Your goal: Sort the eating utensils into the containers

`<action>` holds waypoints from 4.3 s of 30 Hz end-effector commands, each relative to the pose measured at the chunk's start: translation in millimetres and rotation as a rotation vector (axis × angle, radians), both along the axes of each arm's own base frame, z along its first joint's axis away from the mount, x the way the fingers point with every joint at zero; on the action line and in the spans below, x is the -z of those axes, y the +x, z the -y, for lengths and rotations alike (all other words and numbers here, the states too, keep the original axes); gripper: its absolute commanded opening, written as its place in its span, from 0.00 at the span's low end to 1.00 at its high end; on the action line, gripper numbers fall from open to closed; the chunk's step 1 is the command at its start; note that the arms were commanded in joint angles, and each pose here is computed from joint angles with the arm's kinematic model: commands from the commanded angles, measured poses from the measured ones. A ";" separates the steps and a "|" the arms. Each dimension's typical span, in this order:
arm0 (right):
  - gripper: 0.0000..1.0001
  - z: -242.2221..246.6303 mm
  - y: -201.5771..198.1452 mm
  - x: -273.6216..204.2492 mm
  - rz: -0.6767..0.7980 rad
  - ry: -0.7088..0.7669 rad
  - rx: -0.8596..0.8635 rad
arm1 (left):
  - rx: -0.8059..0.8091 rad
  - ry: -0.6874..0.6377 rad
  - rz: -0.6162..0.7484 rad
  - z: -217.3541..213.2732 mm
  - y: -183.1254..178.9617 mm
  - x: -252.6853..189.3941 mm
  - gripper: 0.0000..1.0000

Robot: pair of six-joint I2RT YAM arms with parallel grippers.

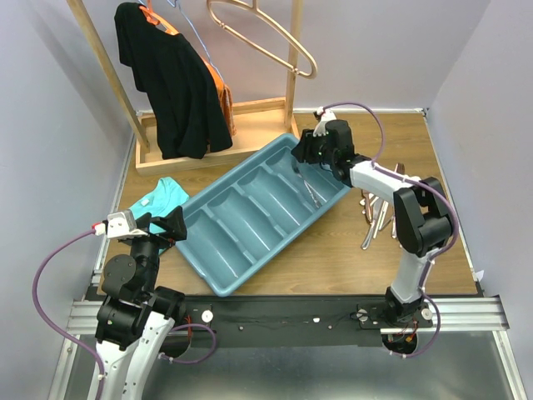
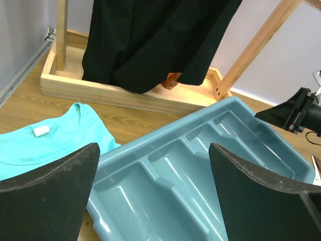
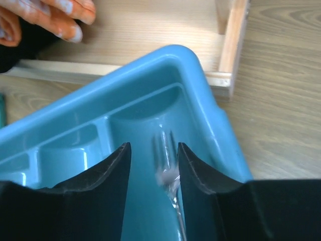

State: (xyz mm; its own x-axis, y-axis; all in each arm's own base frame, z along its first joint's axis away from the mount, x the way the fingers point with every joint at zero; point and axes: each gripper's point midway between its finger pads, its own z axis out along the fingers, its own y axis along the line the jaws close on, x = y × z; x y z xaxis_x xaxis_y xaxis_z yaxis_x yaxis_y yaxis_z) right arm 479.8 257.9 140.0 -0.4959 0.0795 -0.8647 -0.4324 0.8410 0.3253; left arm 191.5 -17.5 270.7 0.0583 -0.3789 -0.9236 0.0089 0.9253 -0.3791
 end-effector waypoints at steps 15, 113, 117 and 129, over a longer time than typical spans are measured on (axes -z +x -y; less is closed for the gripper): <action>0.67 164.0 -33.6 -48.8 -0.008 -0.194 0.848 | 0.025 0.010 0.009 4.8 2.1 -1.0 0.99; 0.52 1.6 -51.8 12.0 0.151 -0.417 -0.309 | 0.035 0.018 0.009 6.2 1.6 -0.8 0.99; 0.61 19.5 -52.9 0.0 0.122 -0.427 -0.212 | 0.035 0.017 0.012 6.0 0.9 -1.2 0.99; 0.62 177.0 -38.9 -35.6 -0.015 -0.362 0.359 | 0.033 0.015 0.027 5.1 -1.1 -3.5 0.99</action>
